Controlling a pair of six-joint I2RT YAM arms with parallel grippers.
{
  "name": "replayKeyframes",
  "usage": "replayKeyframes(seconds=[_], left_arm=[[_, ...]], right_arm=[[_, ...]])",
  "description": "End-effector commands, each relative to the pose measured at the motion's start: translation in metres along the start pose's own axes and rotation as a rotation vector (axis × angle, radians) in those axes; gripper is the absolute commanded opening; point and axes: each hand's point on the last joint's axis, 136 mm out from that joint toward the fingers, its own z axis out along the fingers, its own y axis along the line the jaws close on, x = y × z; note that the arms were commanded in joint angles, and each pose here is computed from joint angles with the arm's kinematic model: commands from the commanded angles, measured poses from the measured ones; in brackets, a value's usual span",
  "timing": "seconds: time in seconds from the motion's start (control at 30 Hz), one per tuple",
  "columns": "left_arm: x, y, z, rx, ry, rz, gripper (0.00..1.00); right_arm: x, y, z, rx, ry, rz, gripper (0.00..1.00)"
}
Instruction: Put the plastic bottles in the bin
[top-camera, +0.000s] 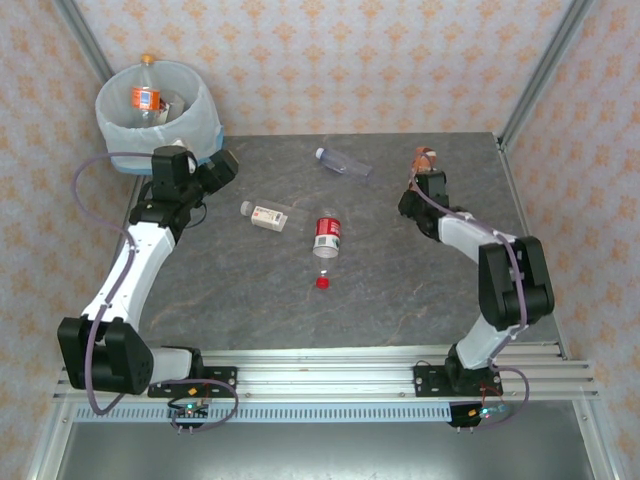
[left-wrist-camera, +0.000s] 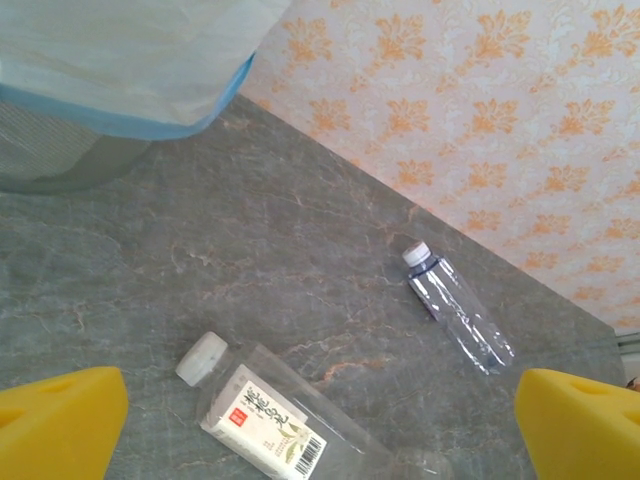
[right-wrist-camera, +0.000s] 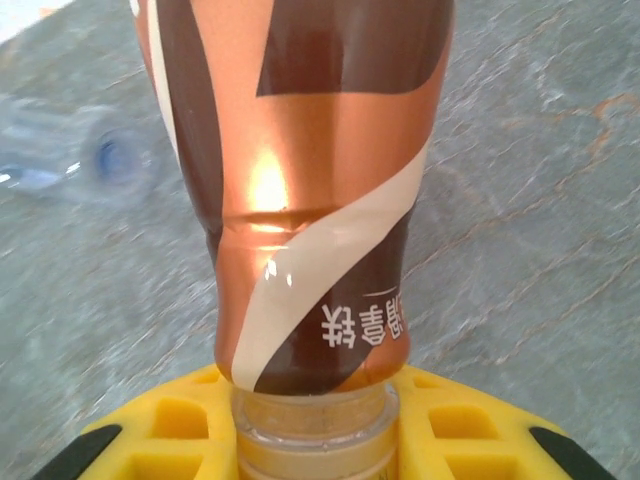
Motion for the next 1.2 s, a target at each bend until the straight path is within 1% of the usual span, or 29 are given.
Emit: replayKeyframes(seconds=[0.0, 0.1, 0.2, 0.33, 0.4, 0.5, 0.6, 0.73, 0.8, 0.9, 0.93, 1.07, 1.17], left_arm=[[0.002, -0.014, 0.007, 0.043, 0.017, -0.018, 1.00], [0.008, -0.022, 0.012, 0.042, 0.031, -0.005, 1.00], [0.016, -0.038, 0.017, 0.081, 0.049, 0.018, 1.00], [0.030, -0.066, 0.025, 0.155, 0.084, 0.059, 1.00], [0.037, -0.081, 0.028, 0.208, 0.107, 0.067, 1.00], [0.048, -0.105, 0.031, 0.310, 0.132, 0.064, 1.00], [0.061, -0.129, 0.031, 0.411, 0.168, 0.074, 1.00], [0.083, -0.167, 0.022, 0.546, 0.228, 0.141, 1.00], [0.093, -0.182, 0.017, 0.586, 0.255, 0.194, 1.00], [0.100, -0.197, 0.013, 0.596, 0.264, 0.261, 1.00], [0.100, -0.201, 0.012, 0.604, 0.265, 0.264, 1.00], [0.103, -0.212, 0.019, 0.627, 0.293, 0.223, 1.00], [0.102, -0.210, 0.030, 0.578, 0.292, 0.212, 1.00]], right_arm=[[-0.014, 0.027, -0.025, -0.171, -0.094, -0.003, 0.00], [-0.011, 0.039, -0.044, -0.240, -0.127, -0.035, 0.00], [-0.006, 0.054, -0.060, -0.316, -0.135, -0.071, 0.00], [0.002, 0.075, -0.074, -0.383, -0.157, -0.112, 0.00], [0.004, 0.082, -0.077, -0.388, -0.162, -0.100, 0.00], [0.009, 0.097, -0.080, -0.440, -0.138, -0.075, 0.00], [0.019, 0.117, -0.086, -0.507, -0.120, -0.097, 0.00], [0.036, 0.149, -0.093, -0.610, -0.056, -0.122, 0.00], [0.042, 0.161, -0.095, -0.648, -0.021, -0.120, 0.00], [0.052, 0.180, -0.101, -0.718, 0.030, -0.141, 0.00], [0.054, 0.186, -0.104, -0.742, 0.039, -0.151, 0.00], [0.058, 0.204, -0.120, -0.837, 0.053, -0.186, 0.00], [0.063, 0.211, -0.127, -0.875, 0.070, -0.206, 0.00]])
